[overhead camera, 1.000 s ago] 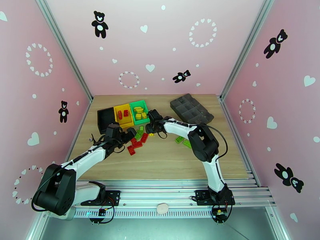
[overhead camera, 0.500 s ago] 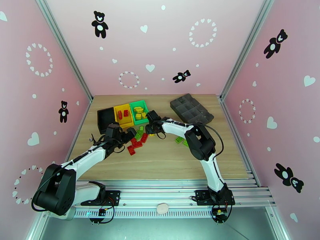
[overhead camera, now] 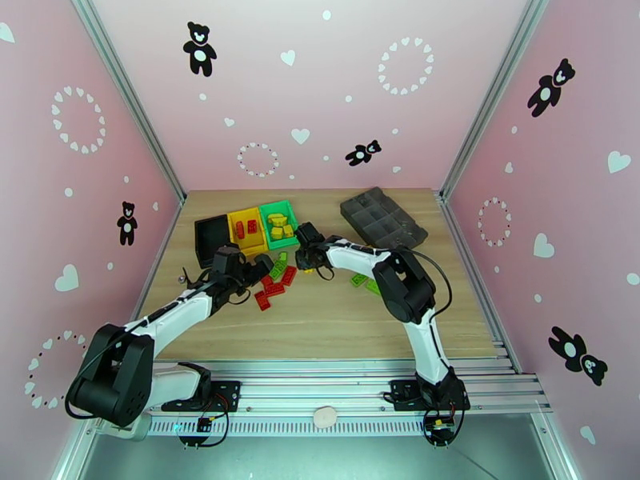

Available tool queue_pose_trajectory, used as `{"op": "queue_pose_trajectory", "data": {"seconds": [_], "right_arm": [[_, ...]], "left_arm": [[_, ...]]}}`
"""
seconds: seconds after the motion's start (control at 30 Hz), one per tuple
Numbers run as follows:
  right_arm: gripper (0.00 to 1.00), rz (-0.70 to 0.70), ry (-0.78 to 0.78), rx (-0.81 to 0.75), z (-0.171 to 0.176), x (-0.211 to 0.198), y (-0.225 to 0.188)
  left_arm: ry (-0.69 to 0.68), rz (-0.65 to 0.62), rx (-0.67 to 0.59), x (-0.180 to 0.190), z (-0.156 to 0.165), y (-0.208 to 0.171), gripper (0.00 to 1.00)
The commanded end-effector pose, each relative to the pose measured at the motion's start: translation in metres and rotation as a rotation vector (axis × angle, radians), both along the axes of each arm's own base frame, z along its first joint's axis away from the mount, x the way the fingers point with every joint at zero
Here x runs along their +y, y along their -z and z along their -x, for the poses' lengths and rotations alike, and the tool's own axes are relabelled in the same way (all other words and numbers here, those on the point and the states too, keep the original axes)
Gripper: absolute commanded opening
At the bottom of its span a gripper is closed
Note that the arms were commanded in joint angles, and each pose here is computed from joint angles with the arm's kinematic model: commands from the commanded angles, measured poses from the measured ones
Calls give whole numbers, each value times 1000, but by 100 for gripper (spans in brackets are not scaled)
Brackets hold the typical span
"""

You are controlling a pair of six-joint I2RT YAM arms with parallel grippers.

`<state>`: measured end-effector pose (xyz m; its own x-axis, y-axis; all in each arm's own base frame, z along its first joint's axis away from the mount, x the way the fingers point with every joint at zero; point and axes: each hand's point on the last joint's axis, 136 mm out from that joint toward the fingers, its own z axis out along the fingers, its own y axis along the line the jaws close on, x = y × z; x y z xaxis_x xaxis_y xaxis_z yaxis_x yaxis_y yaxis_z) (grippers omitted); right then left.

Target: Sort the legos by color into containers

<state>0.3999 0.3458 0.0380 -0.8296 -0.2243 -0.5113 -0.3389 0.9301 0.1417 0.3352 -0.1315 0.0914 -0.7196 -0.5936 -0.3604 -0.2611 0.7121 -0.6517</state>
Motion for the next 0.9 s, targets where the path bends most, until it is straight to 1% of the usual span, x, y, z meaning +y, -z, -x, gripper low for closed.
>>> {"op": "queue_pose_trajectory", "data": {"seconds": [0.0, 0.17, 0.3, 0.4, 0.47, 0.5, 0.53, 0.7, 0.87], "right_arm": [[32, -48, -10, -56, 1, 4, -38], [31, -124, -33, -72, -4, 15, -59], [31, -166, -43, -76, -13, 24, -71], [31, -198, -38, -82, -26, 30, -79], [30, -225, -35, -85, -35, 35, -85], [30, -236, -33, -88, -39, 38, -87], [30, -250, -31, -91, -44, 41, -90], [30, -292, -22, -110, -68, 56, -100], [32, -328, -13, -132, -91, 71, -105]], "left_arm": [[43, 40, -32, -14, -12, -15, 98], [64, 86, -56, -24, -27, -26, 98], [52, 136, -75, -21, -43, -39, 97], [33, 162, -90, -13, -56, -49, 97], [19, 174, -86, -7, -60, -50, 98], [15, 185, -110, -6, -68, -61, 97], [7, 191, -116, -3, -72, -65, 98], [-17, 239, -127, 5, -87, -71, 97], [-37, 263, -131, 9, -93, -72, 97]]}}
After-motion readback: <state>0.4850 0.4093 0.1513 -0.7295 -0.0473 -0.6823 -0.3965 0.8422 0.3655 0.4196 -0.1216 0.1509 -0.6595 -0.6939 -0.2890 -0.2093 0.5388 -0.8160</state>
